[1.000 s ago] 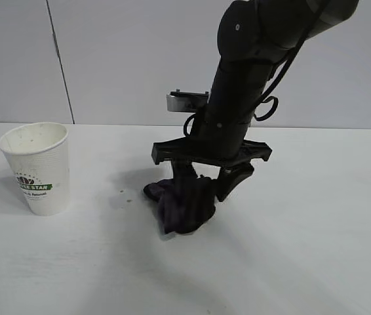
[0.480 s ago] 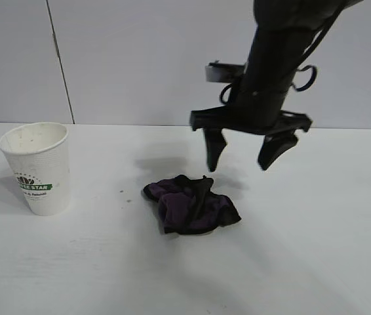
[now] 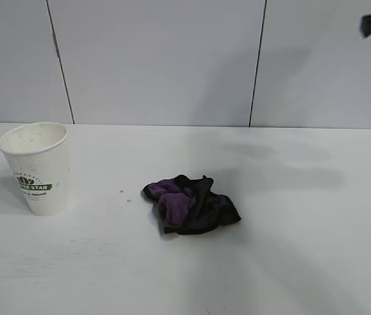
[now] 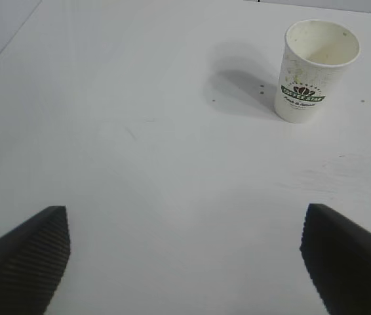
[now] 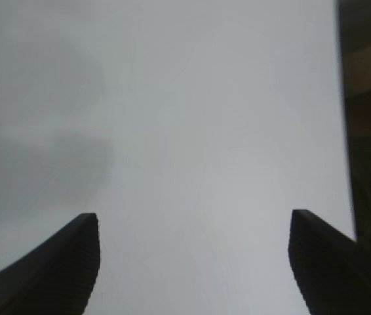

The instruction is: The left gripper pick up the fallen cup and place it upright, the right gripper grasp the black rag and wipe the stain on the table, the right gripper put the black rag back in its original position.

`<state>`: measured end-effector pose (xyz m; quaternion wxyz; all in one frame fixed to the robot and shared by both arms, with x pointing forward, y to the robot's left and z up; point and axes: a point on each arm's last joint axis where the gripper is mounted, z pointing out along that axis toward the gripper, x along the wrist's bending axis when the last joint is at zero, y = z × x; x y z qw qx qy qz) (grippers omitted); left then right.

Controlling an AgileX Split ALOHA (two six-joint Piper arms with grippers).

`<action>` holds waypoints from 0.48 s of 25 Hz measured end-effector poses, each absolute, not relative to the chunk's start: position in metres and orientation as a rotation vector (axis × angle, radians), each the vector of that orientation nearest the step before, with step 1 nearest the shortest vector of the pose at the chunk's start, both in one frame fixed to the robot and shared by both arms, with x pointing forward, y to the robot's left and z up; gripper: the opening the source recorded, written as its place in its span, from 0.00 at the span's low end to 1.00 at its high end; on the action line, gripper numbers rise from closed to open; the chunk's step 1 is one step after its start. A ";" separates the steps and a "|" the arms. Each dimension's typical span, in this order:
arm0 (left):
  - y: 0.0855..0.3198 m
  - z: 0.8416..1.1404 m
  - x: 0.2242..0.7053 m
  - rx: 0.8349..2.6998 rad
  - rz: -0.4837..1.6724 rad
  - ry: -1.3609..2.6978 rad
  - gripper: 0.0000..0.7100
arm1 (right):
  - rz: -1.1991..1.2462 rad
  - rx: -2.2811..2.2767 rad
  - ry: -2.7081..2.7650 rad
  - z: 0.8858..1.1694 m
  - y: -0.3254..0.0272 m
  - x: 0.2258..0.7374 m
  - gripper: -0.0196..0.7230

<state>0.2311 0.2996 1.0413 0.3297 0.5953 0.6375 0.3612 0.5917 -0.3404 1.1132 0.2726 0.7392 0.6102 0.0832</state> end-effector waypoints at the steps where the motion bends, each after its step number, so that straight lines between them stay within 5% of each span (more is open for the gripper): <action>1: 0.300 1.041 0.231 1.557 0.945 1.668 0.97 | 0.242 1.990 1.585 1.131 -0.351 0.577 0.76; 8: 0.300 1.041 0.231 1.557 0.945 1.668 0.97 | 0.495 1.838 1.327 1.248 -0.349 0.437 0.76; 12: 0.300 1.041 0.231 1.557 0.945 1.668 0.97 | 0.750 1.706 1.237 1.285 -0.327 0.326 0.76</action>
